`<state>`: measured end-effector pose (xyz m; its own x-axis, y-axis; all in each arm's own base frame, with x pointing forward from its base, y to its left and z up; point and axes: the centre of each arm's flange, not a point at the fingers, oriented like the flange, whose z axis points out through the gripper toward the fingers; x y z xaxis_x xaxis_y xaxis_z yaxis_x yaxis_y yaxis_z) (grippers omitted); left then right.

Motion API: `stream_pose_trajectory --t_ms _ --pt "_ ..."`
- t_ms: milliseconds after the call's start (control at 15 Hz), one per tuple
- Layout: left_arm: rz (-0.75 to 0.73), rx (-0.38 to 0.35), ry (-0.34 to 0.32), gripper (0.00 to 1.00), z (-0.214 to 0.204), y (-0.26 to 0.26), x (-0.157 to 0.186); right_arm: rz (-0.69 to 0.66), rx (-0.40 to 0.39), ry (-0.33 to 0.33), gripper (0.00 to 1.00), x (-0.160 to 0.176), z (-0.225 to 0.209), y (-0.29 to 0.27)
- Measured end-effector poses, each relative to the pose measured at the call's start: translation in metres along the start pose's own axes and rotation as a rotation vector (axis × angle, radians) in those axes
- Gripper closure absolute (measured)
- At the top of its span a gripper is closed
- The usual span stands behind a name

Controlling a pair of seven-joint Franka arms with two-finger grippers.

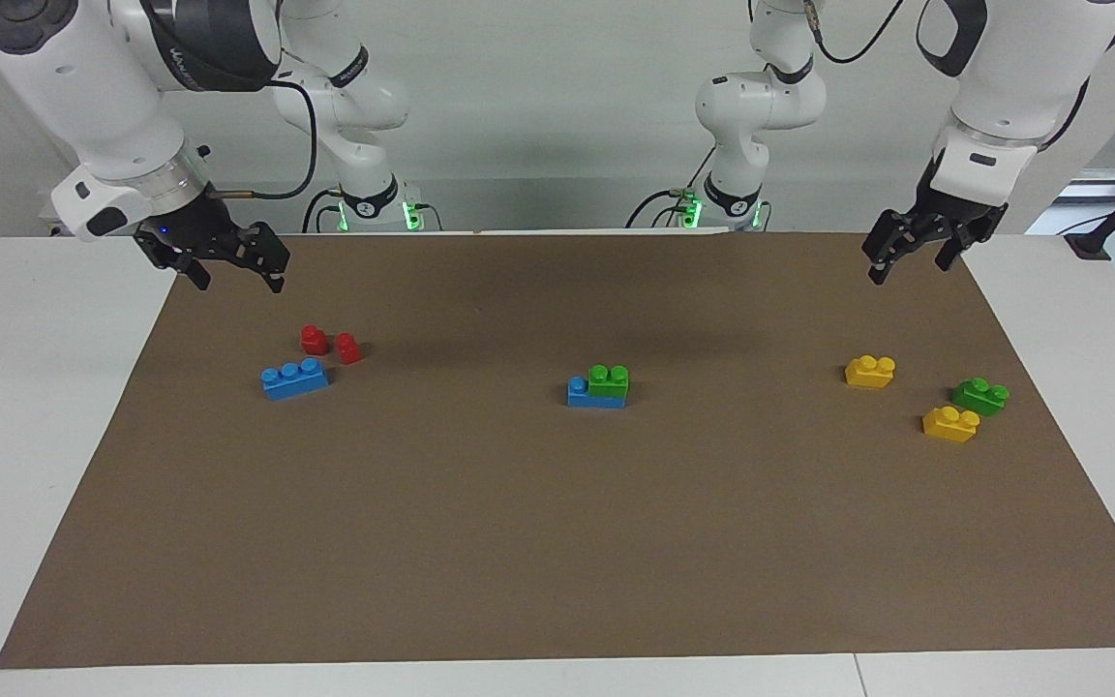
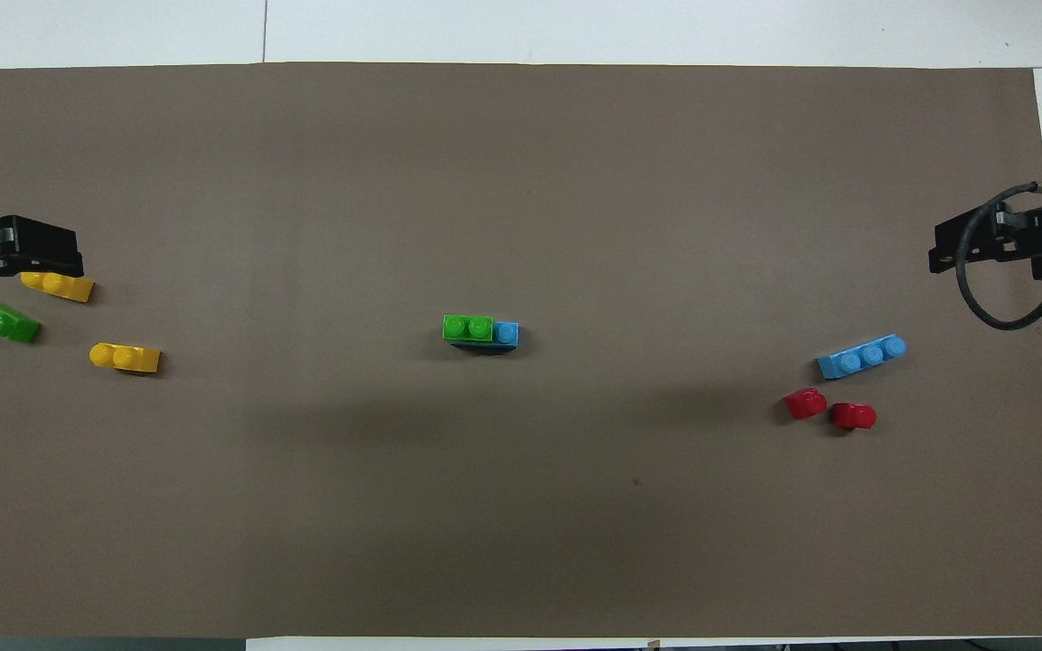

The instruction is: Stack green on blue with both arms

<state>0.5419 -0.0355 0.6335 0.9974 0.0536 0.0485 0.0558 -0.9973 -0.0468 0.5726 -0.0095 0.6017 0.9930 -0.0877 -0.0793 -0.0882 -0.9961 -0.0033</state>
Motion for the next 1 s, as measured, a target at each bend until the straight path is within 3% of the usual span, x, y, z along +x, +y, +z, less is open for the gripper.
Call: stream_pose_trajectory --t_ms 333,1000 --pt "0.104 0.002 -0.018 0.00 -0.0046 -0.0023 -0.0092 -0.004 -0.008 0.005 0.00 0.0005 -0.0013 0.0008" --pt "0.121 -0.007 -0.008 0.00 -0.0023 0.0010 -0.0071 -0.003 -0.005 0.051 0.00 0.0061 -0.0052 0.0009"
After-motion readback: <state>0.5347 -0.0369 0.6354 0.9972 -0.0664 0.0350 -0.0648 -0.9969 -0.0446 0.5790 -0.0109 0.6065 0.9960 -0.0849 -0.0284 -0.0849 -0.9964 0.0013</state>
